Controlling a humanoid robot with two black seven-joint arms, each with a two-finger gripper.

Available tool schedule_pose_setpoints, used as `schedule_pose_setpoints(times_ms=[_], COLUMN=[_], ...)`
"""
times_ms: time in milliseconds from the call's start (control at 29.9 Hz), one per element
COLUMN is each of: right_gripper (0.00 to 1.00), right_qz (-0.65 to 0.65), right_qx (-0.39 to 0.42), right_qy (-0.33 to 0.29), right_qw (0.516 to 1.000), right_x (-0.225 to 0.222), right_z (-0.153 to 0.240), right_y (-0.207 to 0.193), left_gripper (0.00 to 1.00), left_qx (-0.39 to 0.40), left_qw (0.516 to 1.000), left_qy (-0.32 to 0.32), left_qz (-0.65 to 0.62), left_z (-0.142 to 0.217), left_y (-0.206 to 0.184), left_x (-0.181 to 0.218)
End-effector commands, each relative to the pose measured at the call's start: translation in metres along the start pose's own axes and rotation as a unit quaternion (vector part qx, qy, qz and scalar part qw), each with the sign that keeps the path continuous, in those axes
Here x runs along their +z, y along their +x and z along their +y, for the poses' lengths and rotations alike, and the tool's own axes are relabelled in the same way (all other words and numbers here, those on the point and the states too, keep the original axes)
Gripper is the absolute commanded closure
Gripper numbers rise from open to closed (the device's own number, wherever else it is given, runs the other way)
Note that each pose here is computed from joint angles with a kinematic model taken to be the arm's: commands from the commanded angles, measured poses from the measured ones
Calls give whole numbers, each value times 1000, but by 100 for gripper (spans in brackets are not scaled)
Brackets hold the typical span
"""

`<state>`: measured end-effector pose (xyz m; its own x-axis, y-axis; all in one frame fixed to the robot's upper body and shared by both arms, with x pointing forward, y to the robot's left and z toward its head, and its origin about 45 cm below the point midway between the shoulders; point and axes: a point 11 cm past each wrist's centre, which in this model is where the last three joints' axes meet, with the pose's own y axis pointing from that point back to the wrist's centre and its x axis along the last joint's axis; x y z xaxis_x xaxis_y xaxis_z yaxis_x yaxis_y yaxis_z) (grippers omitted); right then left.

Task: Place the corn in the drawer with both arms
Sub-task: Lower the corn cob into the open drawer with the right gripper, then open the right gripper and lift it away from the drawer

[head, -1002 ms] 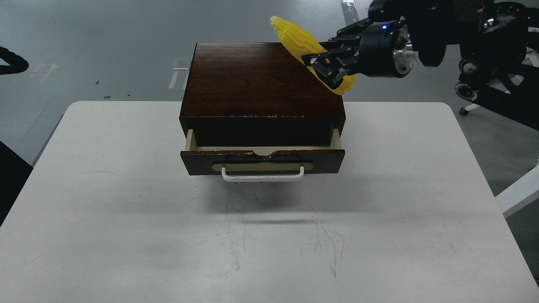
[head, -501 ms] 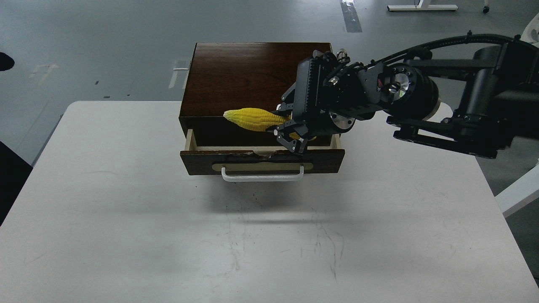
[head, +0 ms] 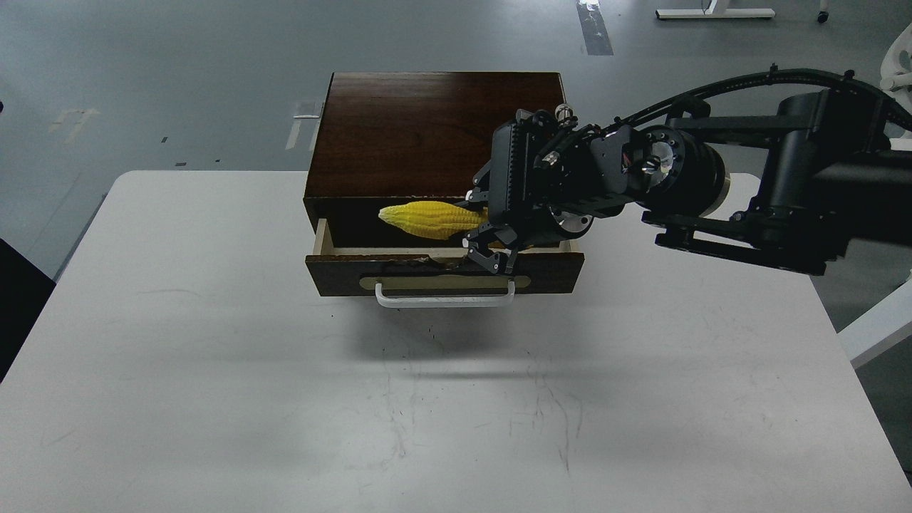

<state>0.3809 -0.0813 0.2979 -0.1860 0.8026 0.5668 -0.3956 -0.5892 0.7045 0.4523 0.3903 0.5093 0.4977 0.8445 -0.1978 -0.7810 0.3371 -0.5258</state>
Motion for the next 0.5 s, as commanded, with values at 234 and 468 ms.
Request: schedule_pose_setpoints(times_ms=[234,468], right_gripper=[33,29], right_qz=[-20,-35], right_qx=[13,45], right_qy=[2,-16], right_qw=[1000,998], right_x=[2,17], right_z=[2,13], right_y=[8,26], left_gripper=[2,2], left_qx=[-1,-2], left_qw=[1000,1000], left_qy=[0,-1], left_qz=[-1,-1], left_z=[0,-1], left_y=[0,-1], left_x=[0,2])
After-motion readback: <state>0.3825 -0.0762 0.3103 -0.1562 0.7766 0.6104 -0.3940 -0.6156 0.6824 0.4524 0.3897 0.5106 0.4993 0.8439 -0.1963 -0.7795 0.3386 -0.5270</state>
